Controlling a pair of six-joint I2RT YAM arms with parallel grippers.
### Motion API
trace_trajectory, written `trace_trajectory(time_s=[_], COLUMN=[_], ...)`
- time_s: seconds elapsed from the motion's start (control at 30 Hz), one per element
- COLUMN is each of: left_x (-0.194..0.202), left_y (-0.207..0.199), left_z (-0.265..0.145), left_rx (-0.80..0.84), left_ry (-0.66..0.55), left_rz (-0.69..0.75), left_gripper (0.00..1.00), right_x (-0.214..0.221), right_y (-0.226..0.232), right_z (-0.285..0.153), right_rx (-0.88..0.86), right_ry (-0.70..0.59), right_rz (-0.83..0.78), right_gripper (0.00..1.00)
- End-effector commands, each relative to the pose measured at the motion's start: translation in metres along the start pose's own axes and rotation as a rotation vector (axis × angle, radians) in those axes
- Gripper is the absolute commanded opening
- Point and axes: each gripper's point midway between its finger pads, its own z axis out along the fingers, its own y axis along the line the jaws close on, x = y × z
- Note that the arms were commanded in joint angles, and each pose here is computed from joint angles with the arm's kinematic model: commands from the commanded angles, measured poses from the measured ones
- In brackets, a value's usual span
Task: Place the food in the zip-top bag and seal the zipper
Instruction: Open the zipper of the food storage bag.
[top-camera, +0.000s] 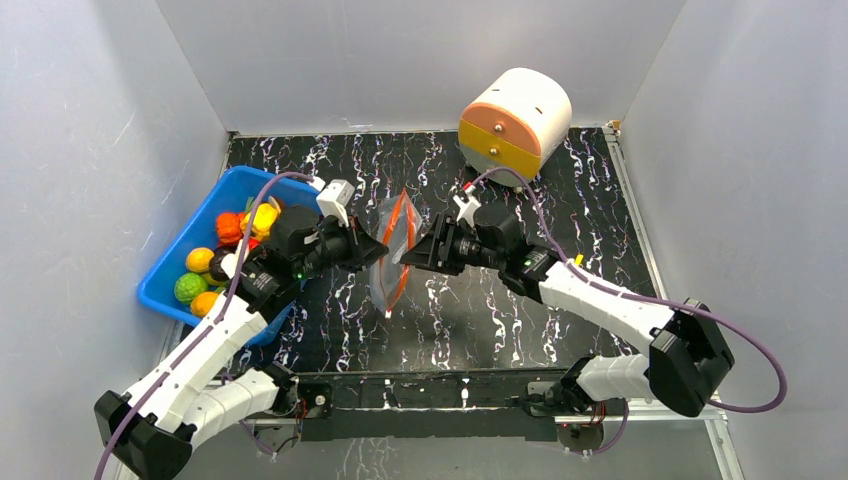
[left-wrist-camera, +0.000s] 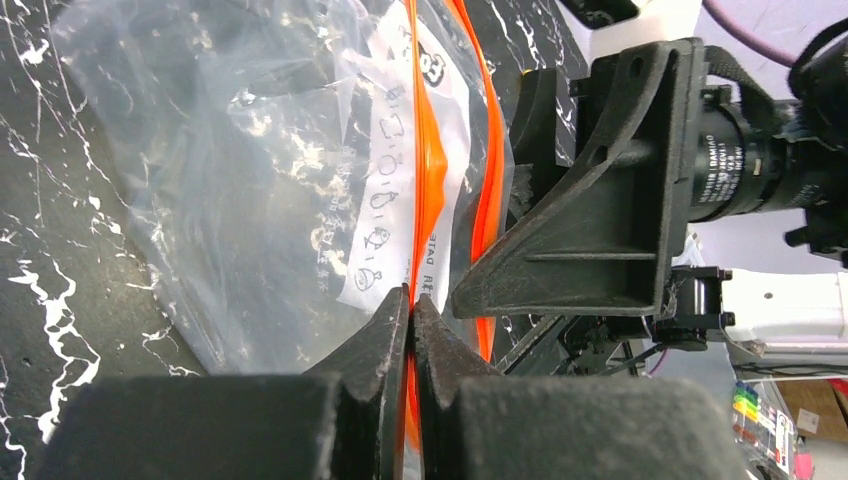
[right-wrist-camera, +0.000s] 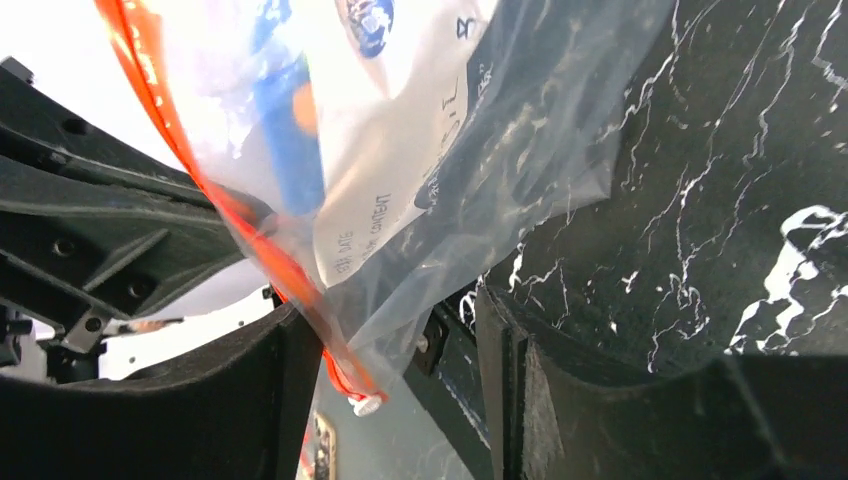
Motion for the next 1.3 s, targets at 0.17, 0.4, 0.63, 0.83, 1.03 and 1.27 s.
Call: trace_trajectory(time_s=[0.17,0.4,0.63,0.83,1.03,1.27], left_x=[-0.01,-0.012,-0.01,-0.009,-0.005,-0.003], left_y=[0.002,-0.004,-0.004,-0.003,0.011,0.014], left_z=[0.0,0.002,-0.003,-0.006,-0.011,-0.01], left_rx=[-0.044,-0.026,-0.029,-0.032,-0.12,-0.136], left_ry=[0.005,0.016,0.012,0.014,0.048,0.074], left_rz=[-0.023,-0.037,-0.047,-0.042,-0.017,-0.007], left_gripper=[0.0,0.0,0.0,0.0,0.0,0.0], right_x=[-0.036,-0.047,-0.058,-0.069,-0.071,-0.061], right_y=[0.034,0.031,0.011,-0.011,-0.022,-0.019], right_z=[-0.011,-0.001,0.001,-0.014,-0.031,-0.028], right_rx=[0.101,0.236,0.413,0.545,0.581,0.509], right_ry=[-0.114,-0.143,-0.18,-0.212,-0.268,-0.26], right_rz=[-0.137,-0.228,-0.312,-0.378,-0.388,-0.378], right_gripper=[0.51,0.55,0.5,0.45,0.3,0.12])
